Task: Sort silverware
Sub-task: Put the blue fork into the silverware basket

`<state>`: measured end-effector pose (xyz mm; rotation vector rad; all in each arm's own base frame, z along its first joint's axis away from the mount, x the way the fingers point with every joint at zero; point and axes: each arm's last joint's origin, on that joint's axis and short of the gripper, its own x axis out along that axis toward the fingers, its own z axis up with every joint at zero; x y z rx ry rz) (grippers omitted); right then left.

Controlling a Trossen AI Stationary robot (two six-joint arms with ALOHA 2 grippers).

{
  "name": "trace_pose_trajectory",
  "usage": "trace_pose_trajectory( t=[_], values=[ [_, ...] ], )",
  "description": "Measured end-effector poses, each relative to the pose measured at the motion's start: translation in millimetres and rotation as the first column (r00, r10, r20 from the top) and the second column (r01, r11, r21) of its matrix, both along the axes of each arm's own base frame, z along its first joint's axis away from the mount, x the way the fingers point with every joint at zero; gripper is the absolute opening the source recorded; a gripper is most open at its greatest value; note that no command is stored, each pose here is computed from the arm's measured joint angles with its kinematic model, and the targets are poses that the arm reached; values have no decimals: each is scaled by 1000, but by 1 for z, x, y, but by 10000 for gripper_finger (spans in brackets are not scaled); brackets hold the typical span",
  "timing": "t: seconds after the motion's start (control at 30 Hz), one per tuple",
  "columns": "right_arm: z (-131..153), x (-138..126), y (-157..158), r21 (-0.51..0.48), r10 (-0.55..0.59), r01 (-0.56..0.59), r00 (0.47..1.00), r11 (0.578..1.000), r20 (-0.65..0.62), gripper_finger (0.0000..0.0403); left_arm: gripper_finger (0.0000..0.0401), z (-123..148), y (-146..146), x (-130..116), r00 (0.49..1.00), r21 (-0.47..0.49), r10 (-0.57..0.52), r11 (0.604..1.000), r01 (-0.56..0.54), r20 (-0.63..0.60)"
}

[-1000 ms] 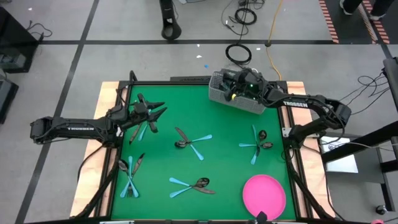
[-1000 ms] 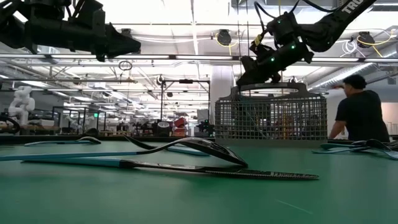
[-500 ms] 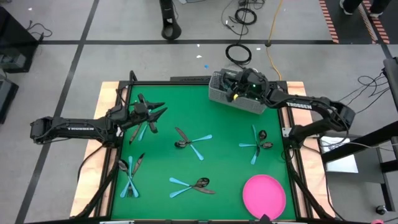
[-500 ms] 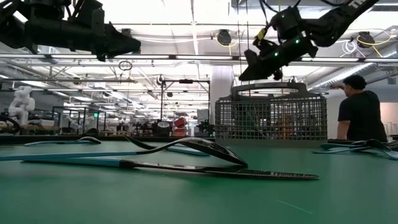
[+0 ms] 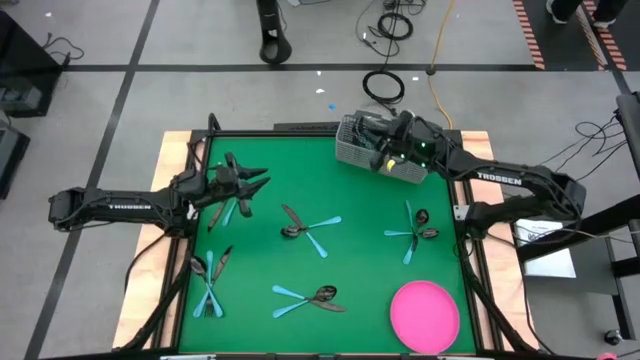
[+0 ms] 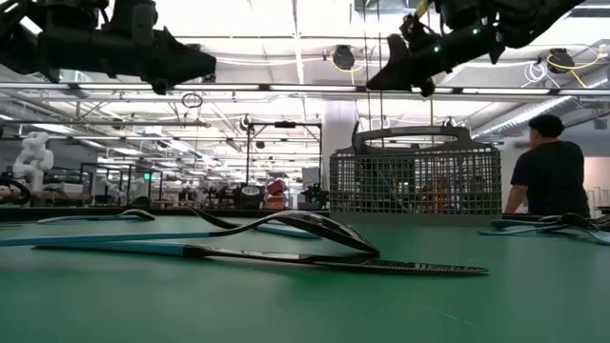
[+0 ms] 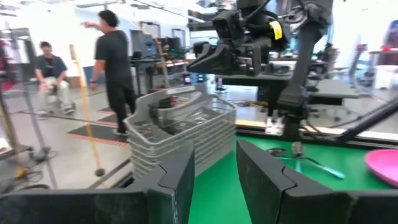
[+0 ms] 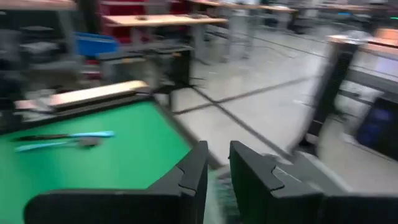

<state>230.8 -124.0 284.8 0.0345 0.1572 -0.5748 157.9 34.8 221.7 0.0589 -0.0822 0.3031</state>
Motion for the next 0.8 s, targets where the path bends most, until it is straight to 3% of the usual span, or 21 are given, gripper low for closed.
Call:
trace_pose_trajectory(
  t=[0.2, 0.43, 0.67, 0.77, 0.8],
  values=[
    [4, 13, 27, 4, 222, -222, 974, 975, 49, 59, 121, 0, -9, 4, 996, -67, -74, 995, 71, -45],
    [5, 25, 56, -48, 342, -340, 938, 939, 46, 59, 121, 18, -29, 10, 927, -317, -177, 946, 68, -330],
    [-6, 41, 74, -64, 414, -413, 910, 909, 16, 59, 121, 39, -47, 11, 837, -471, -186, 877, -94, -514],
    [-14, 49, 78, -75, 433, -433, 901, 898, -14, 59, 121, 40, -52, 8, 756, -532, -187, 812, -241, -627],
    [-16, 50, 78, -75, 438, -438, 899, 896, -22, 59, 121, 38, -53, 7, 718, -552, -191, 774, -309, -669]
  ],
)
